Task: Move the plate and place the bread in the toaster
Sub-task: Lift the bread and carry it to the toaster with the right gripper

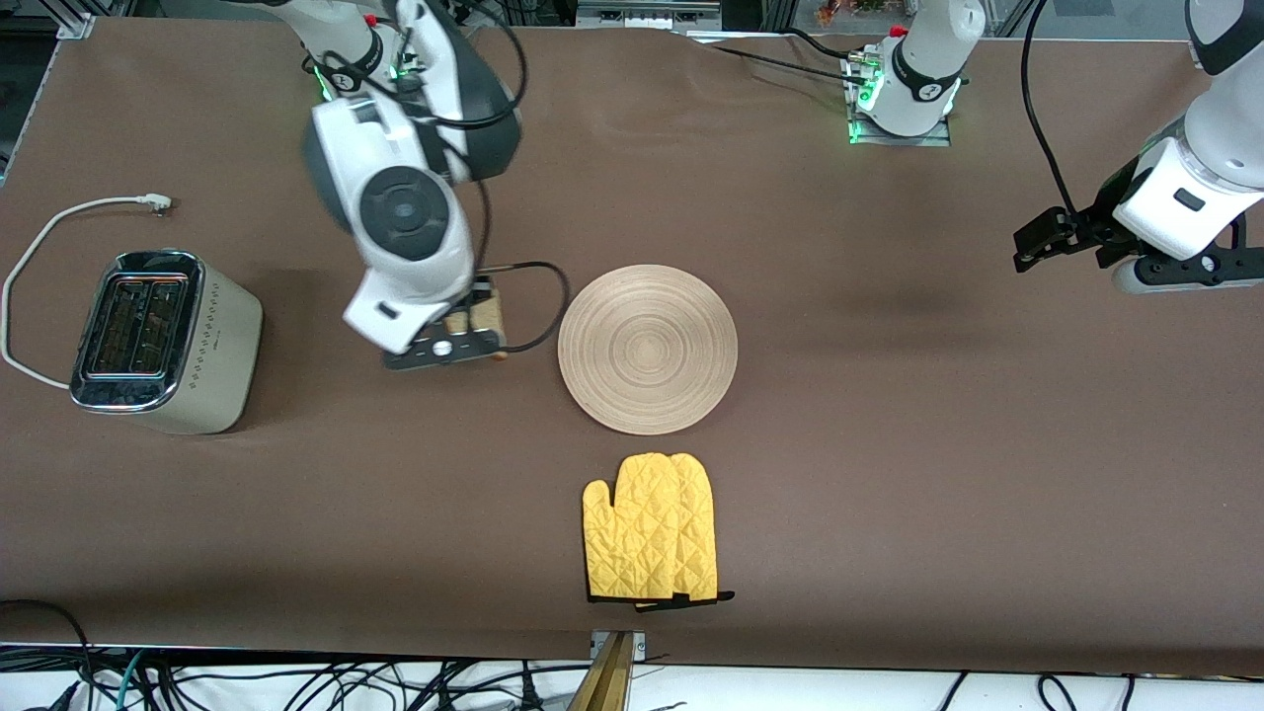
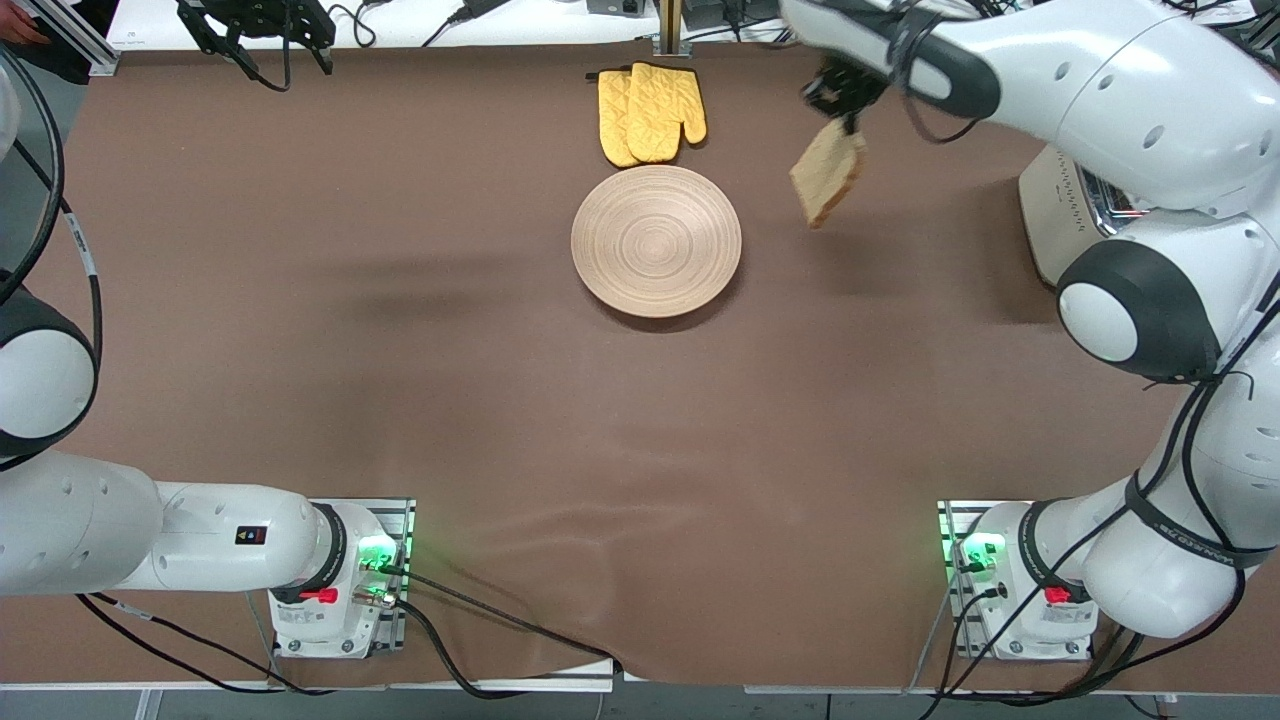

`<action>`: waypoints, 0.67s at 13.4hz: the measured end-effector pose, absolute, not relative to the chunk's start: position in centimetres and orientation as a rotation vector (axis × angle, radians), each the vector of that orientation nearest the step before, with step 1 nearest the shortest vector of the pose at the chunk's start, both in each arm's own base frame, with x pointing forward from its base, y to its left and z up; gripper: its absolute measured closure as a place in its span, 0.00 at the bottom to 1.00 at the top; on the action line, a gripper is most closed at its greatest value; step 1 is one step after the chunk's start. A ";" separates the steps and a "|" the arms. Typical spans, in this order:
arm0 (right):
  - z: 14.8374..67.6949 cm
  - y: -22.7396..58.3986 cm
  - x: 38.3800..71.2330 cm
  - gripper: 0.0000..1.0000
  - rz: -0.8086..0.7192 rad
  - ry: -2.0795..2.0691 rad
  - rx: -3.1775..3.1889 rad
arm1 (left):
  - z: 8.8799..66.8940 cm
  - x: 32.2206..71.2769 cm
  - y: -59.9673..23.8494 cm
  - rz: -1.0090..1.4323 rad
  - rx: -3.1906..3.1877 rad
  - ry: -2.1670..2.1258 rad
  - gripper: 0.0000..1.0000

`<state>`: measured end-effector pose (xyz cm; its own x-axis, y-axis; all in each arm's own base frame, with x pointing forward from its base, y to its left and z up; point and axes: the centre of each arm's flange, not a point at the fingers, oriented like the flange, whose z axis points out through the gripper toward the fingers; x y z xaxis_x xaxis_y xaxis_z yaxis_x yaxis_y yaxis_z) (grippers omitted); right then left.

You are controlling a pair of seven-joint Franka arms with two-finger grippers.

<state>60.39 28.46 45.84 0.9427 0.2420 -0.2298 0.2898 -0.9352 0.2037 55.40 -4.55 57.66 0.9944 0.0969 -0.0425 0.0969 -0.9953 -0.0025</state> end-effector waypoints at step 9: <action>53.8 8.6 63.7 0.99 -0.362 0.609 2.504 | 57.5 55.0 -4.6 0.116 -3.131 -0.151 0.00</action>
